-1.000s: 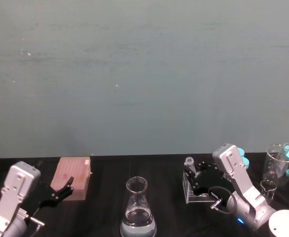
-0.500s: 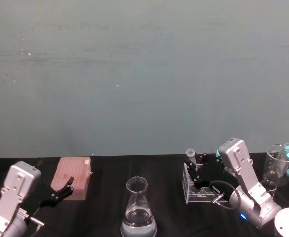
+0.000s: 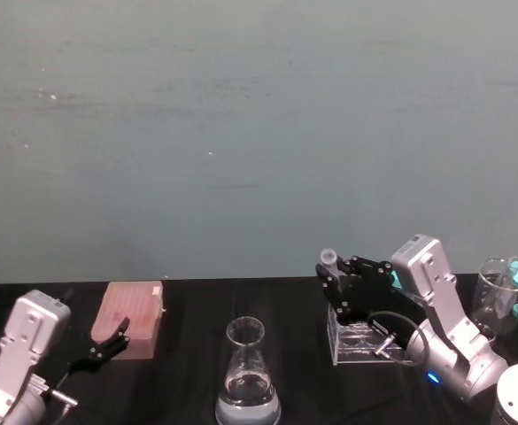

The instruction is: Pour the liquid from the test tube into the beaker using one hand.

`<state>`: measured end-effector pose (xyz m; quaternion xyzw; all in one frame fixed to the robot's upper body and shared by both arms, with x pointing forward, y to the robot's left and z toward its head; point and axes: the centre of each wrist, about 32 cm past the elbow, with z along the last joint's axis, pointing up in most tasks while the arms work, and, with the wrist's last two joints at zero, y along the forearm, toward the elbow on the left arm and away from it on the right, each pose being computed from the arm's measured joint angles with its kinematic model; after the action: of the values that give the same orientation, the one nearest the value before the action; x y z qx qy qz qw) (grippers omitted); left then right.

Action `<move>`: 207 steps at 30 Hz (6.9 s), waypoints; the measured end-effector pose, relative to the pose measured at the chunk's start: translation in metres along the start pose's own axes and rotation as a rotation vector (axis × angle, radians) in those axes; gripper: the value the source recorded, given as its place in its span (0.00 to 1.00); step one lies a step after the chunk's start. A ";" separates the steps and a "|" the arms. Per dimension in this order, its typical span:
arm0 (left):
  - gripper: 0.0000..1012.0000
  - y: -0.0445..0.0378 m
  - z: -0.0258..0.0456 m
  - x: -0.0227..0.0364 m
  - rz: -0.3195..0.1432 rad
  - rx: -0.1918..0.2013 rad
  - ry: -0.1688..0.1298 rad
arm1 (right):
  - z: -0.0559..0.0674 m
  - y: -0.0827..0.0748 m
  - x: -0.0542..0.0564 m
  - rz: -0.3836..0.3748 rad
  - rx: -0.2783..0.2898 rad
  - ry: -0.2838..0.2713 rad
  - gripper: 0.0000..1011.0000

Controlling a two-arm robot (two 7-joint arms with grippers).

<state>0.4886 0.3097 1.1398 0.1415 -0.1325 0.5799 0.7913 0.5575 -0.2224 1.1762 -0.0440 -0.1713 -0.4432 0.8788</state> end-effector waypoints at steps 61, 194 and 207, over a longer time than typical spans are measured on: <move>0.99 0.0000 0.0000 0.0000 0.000 0.000 0.000 | 0.016 0.019 -0.026 0.200 0.092 -0.874 0.20; 0.99 0.0000 0.0000 0.0000 0.000 0.000 0.000 | 0.029 0.014 -0.008 -0.025 0.055 -0.236 0.20; 0.99 0.0000 0.0000 0.0000 0.000 0.000 0.000 | 0.017 -0.004 -0.003 -0.112 -0.039 0.051 0.20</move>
<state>0.4886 0.3097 1.1398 0.1415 -0.1324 0.5799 0.7913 0.5486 -0.2185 1.1912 -0.0402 -0.1423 -0.4957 0.8558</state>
